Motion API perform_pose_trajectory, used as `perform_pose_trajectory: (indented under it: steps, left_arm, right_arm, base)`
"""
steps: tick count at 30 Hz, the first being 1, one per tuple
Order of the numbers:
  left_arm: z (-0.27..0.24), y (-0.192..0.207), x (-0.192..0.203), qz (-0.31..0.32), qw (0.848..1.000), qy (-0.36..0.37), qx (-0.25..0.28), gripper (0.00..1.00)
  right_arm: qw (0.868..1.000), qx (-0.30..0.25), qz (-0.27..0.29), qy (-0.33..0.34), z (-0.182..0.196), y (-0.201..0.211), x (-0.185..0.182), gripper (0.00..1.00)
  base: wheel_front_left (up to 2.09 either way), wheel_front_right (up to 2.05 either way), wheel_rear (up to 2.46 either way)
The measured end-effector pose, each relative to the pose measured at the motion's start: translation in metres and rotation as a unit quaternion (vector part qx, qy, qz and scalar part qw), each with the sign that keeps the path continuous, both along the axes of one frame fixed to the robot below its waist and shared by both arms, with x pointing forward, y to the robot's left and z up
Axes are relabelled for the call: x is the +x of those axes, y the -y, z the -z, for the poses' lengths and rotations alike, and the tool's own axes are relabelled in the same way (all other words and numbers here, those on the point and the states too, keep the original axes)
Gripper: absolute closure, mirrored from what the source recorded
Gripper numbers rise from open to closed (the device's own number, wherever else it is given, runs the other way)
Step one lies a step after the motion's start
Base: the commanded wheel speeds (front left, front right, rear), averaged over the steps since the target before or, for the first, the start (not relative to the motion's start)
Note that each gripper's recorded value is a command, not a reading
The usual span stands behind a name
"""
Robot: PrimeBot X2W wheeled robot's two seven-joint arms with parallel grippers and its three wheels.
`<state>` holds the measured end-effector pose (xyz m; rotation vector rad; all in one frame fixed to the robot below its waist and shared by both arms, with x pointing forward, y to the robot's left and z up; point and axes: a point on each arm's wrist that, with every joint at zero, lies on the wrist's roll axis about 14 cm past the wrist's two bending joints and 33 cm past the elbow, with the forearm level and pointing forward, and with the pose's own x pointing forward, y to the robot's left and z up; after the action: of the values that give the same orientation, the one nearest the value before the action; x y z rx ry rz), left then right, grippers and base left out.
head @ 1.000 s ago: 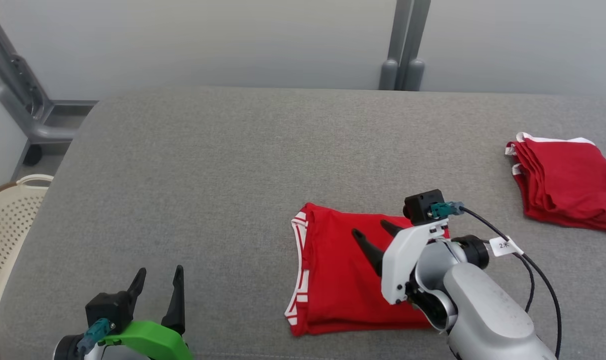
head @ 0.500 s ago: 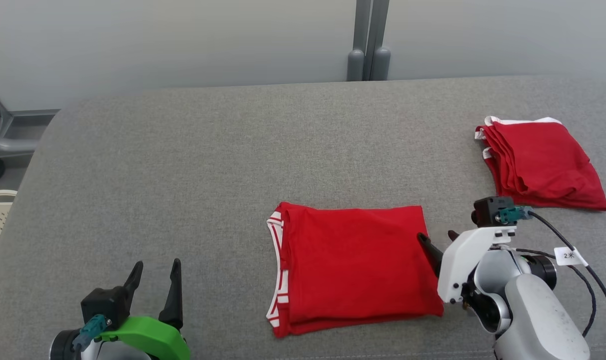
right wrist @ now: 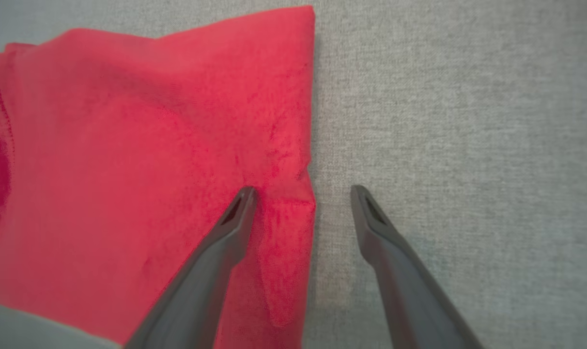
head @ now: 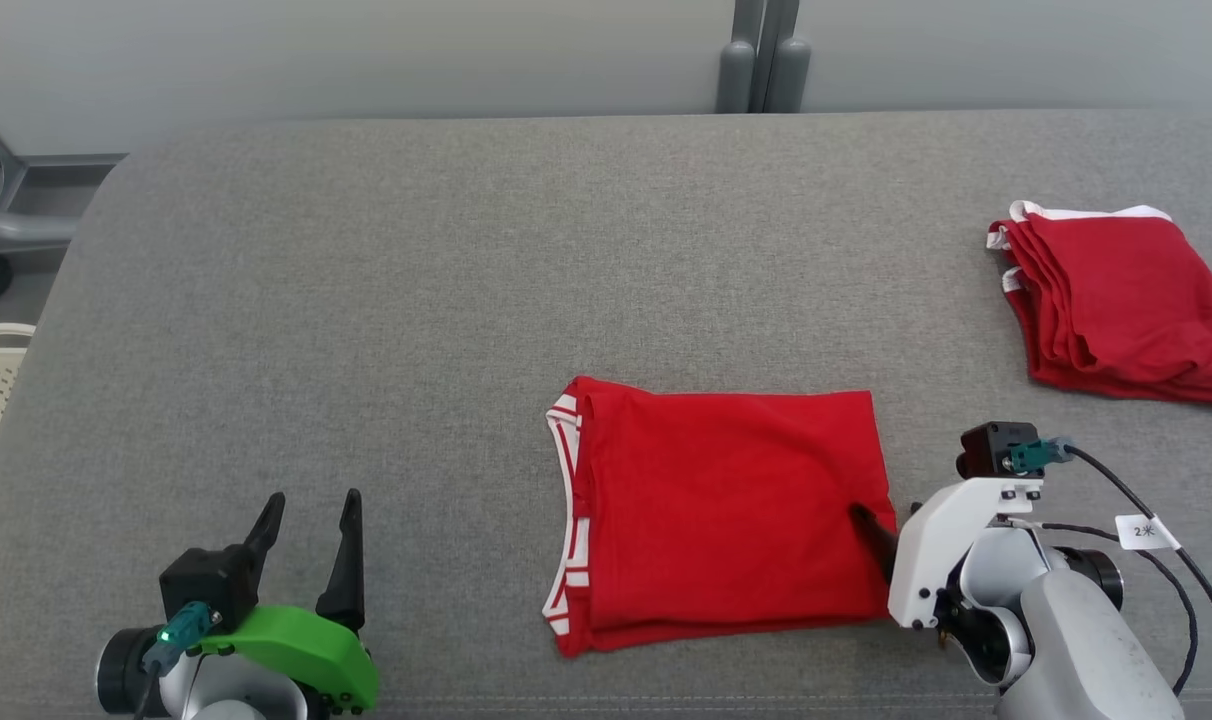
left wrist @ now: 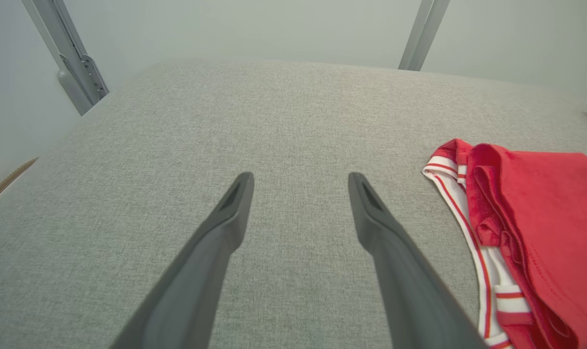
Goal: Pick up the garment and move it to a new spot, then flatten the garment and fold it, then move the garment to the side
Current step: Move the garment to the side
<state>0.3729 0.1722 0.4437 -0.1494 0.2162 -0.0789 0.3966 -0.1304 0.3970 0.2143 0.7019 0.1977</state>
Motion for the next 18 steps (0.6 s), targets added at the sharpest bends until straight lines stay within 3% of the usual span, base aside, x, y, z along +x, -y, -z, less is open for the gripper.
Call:
perform_pose_trajectory:
  steps: [5,6,7,9,10,11,18]
  left_arm:
    - [0.004,-0.003,0.001,-0.003,1.0,-0.006,0.003,0.0]
    - [0.006,-0.004,0.001,-0.004,1.0,-0.008,0.003,0.0]
    - [0.006,-0.005,0.002,-0.005,1.0,-0.008,0.003,0.0]
    - [0.007,-0.007,0.003,-0.007,1.0,-0.009,0.004,0.0]
    - [0.007,-0.007,0.003,-0.008,1.0,-0.01,0.004,0.0]
    - [0.008,-0.008,0.002,-0.01,1.0,-0.011,0.004,0.0]
    - [0.002,-0.011,0.002,-0.016,1.0,0.001,0.005,0.0]
  right_arm:
    - [1.0,0.008,-0.006,-0.016,0.011,-0.008,0.002,0.0]
    - [1.0,0.011,-0.008,-0.018,0.013,-0.01,0.004,0.2]
    - [1.0,0.013,-0.011,-0.02,0.015,-0.013,0.005,0.51]
    - [1.0,0.015,-0.015,-0.022,0.018,-0.017,0.008,0.71]
    - [0.999,0.016,-0.017,-0.023,0.019,-0.018,0.01,0.91]
    - [0.999,0.015,-0.019,-0.023,0.02,-0.02,0.011,1.0]
    - [0.999,0.014,-0.03,-0.016,0.018,-0.029,0.014,1.0]
  base:
    - [0.0,0.0,0.0]
    - [0.0,0.0,0.0]
    - [0.0,0.0,0.0]
    - [0.0,0.0,0.0]
    - [0.0,0.0,0.0]
    - [0.0,0.0,0.0]
    - [0.0,0.0,0.0]
